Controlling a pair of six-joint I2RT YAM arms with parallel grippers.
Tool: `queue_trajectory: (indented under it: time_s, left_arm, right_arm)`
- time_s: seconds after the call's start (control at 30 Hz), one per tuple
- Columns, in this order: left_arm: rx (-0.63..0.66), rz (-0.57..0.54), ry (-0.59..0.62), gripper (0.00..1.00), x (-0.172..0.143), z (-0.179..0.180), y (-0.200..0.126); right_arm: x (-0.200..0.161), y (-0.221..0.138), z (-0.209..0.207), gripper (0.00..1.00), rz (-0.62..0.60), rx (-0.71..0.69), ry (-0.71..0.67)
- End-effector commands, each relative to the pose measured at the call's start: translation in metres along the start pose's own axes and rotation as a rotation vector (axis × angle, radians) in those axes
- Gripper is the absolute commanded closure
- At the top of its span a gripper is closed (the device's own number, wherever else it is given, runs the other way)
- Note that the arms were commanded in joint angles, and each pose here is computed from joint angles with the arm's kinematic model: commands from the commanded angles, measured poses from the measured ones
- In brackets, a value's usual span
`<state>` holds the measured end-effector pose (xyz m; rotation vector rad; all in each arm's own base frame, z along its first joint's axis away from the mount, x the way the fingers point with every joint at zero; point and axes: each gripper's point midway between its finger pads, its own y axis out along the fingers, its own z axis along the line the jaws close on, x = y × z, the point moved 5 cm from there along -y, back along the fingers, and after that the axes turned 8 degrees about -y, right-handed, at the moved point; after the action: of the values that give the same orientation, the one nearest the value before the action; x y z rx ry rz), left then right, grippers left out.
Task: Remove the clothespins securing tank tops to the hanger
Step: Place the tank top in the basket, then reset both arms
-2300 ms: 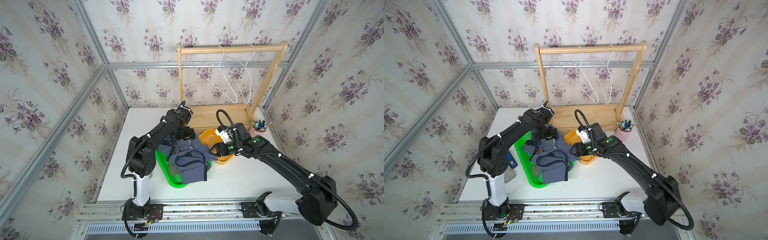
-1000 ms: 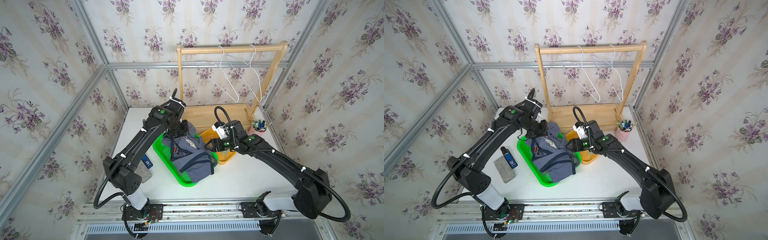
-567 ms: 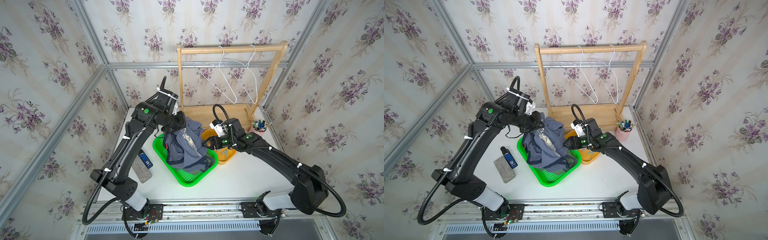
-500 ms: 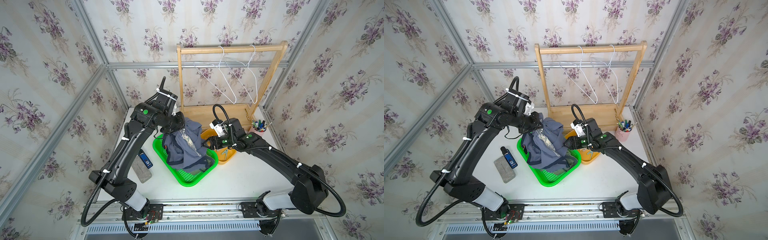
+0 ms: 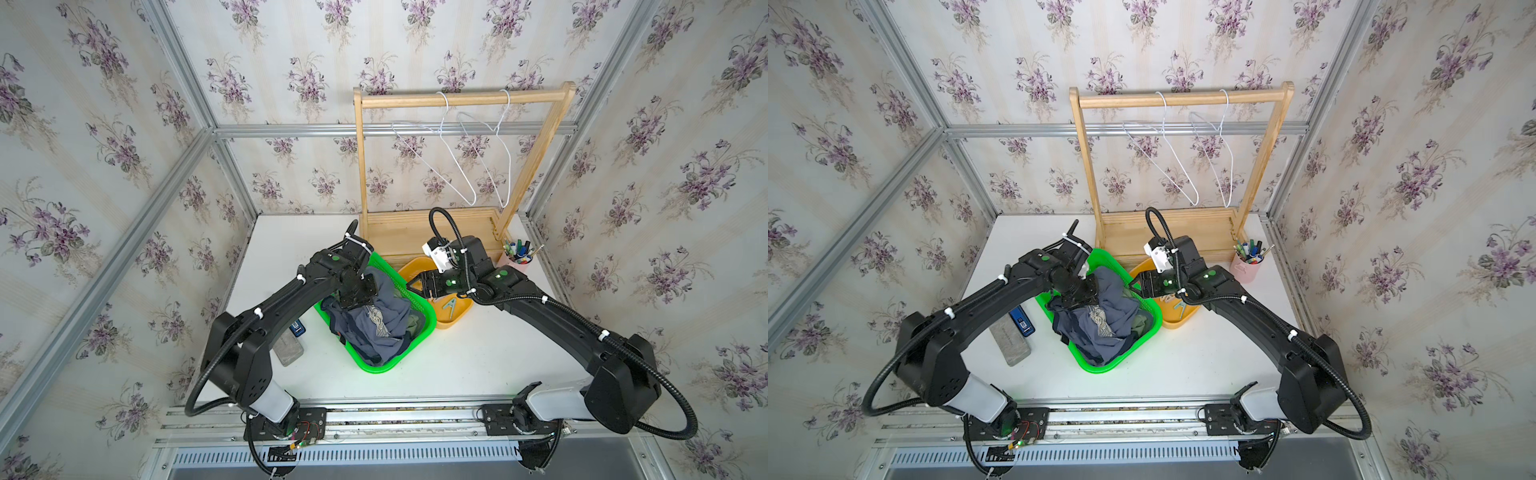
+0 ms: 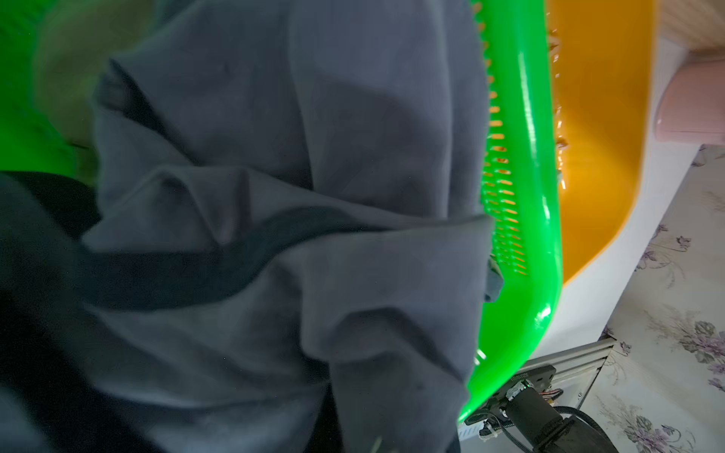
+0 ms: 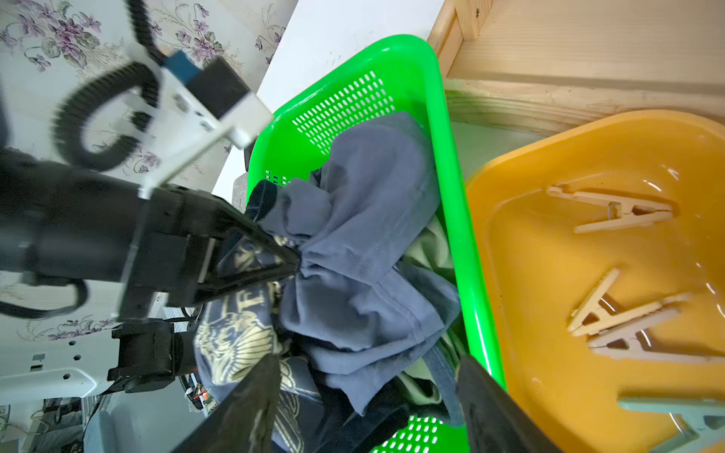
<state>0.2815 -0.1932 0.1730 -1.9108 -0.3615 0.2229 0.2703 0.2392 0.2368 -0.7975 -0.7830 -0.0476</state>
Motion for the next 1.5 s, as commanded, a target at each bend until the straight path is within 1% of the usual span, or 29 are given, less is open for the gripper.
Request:
queue_trajectory:
  time_s: [0.0, 0.1, 0.23, 0.3, 0.33, 0.37, 0.4, 0.43, 0.47, 0.5, 0.53, 0.63, 0.73, 0.83, 0.9, 0.93, 1.0, 1.03, 1.07, 1.1, 1.13, 1.17, 1.2, 1.27, 1.3, 1.33, 1.37, 1.4, 1.47]
  left_arm:
    - [0.013, 0.022, -0.031, 1.0, 0.004, 0.001, 0.024]
    - [0.066, 0.048, -0.063, 1.0, 0.005, 0.015, 0.055]
    - [0.095, 0.123, -0.093, 0.94, 0.001, 0.027, 0.101]
    - [0.088, 0.147, -0.089, 0.91, 0.0, 0.027, 0.11]
    - [0.071, 0.135, -0.059, 0.87, 0.002, 0.021, 0.104]
    - [0.065, 0.097, -0.028, 0.79, 0.005, 0.014, 0.089]
    - [0.072, 0.053, -0.004, 0.67, 0.009, 0.008, 0.072]
    - [0.068, 0.017, 0.023, 0.5, 0.012, 0.001, 0.05]
    - [0.071, -0.024, 0.048, 0.33, 0.016, -0.005, 0.029]
    - [0.076, -0.055, 0.072, 0.06, 0.019, -0.01, 0.008]
    - [0.082, -0.072, 0.086, 0.01, 0.019, -0.012, -0.007]
    - [0.097, -0.115, 0.12, 0.01, 0.018, -0.015, -0.048]
    - [0.104, -0.202, 0.144, 0.01, 0.017, -0.009, -0.086]
    - [0.123, -0.301, 0.149, 0.01, 0.021, 0.007, -0.12]
    - [0.189, -0.421, 0.107, 0.01, 0.031, 0.031, -0.137]
    - [0.188, -0.506, 0.087, 0.01, 0.033, 0.043, -0.153]
    - [0.158, -0.67, 0.082, 0.01, 0.047, 0.062, -0.161]
    - [0.13, -0.748, 0.084, 0.01, 0.053, 0.068, -0.161]
    - [0.111, -0.846, 0.119, 0.01, 0.06, 0.073, -0.159]
    - [0.136, -0.927, 0.192, 0.01, 0.066, 0.079, -0.153]
    - [0.179, -0.989, 0.212, 0.01, 0.071, 0.088, -0.146]
    - [0.217, -1.004, 0.174, 0.01, 0.075, 0.103, -0.134]
    - [0.223, -0.966, 0.146, 0.01, 0.081, 0.117, -0.118]
    - [0.234, -0.843, 0.143, 0.01, 0.091, 0.135, -0.088]
    - [0.291, -0.82, 0.128, 0.01, 0.096, 0.146, -0.077]
    - [0.37, -0.833, 0.101, 0.01, 0.101, 0.157, -0.069]
    - [0.395, -0.849, 0.102, 0.01, 0.104, 0.162, -0.062]
    - [0.379, -0.874, 0.137, 0.01, 0.107, 0.164, -0.053]
    - [0.278, -0.93, 0.203, 0.01, 0.109, 0.162, -0.037]
  right_arm:
    - [0.005, 0.001, -0.002, 0.29, -0.016, -0.016, 0.0]
    - [0.005, 0.002, -0.004, 0.28, -0.012, -0.033, 0.016]
    - [0.004, 0.001, -0.008, 0.27, -0.012, -0.043, 0.037]
    - [0.004, -0.002, -0.01, 0.25, -0.013, -0.061, 0.041]
    - [0.004, -0.004, -0.013, 0.22, -0.015, -0.079, 0.041]
    - [0.005, -0.008, -0.015, 0.17, -0.019, -0.098, 0.042]
    - [0.006, -0.012, -0.018, 0.13, -0.027, -0.117, 0.042]
    - [0.007, -0.016, -0.017, 0.1, -0.038, -0.131, 0.037]
    - [0.013, -0.028, -0.032, 0.07, -0.075, -0.179, 0.061]
    - [0.017, -0.036, -0.035, 0.03, -0.101, -0.203, 0.06]
    - [0.019, -0.042, -0.038, 0.0, -0.119, -0.216, 0.061]
    - [0.028, -0.059, -0.05, 0.0, -0.164, -0.248, 0.071]
    - [0.036, -0.076, -0.066, 0.01, -0.205, -0.313, 0.064]
    - [0.041, -0.092, -0.094, 0.01, -0.267, -0.398, 0.097]
    - [0.039, -0.097, -0.123, 0.01, -0.314, -0.506, 0.123]
    - [0.037, -0.098, -0.137, 0.0, -0.331, -0.546, 0.13]
    - [0.031, -0.095, -0.167, 0.0, -0.357, -0.642, 0.138]
    - [0.026, -0.091, -0.18, 0.0, -0.365, -0.68, 0.139]
    - [0.021, -0.087, -0.194, 0.0, -0.379, -0.71, 0.137]
    - [0.014, -0.081, -0.205, 0.0, -0.379, -0.73, 0.139]
    - [0.007, -0.075, -0.215, 0.0, -0.372, -0.752, 0.148]
    - [-0.004, -0.069, -0.227, 0.0, -0.355, -0.791, 0.174]
    - [-0.015, -0.063, -0.237, 0.0, -0.338, -0.823, 0.207]
    - [-0.032, -0.049, -0.25, 0.0, -0.305, -0.828, 0.22]
    - [-0.039, -0.04, -0.253, 0.0, -0.295, -0.82, 0.196]
    - [-0.04, -0.035, -0.258, 0.0, -0.251, -0.799, 0.179]
    - [-0.039, -0.033, -0.264, 0.0, -0.232, -0.827, 0.18]
    - [-0.039, -0.032, -0.269, 0.0, -0.228, -0.846, 0.183]
    - [-0.04, -0.031, -0.273, 0.0, -0.232, -0.858, 0.168]
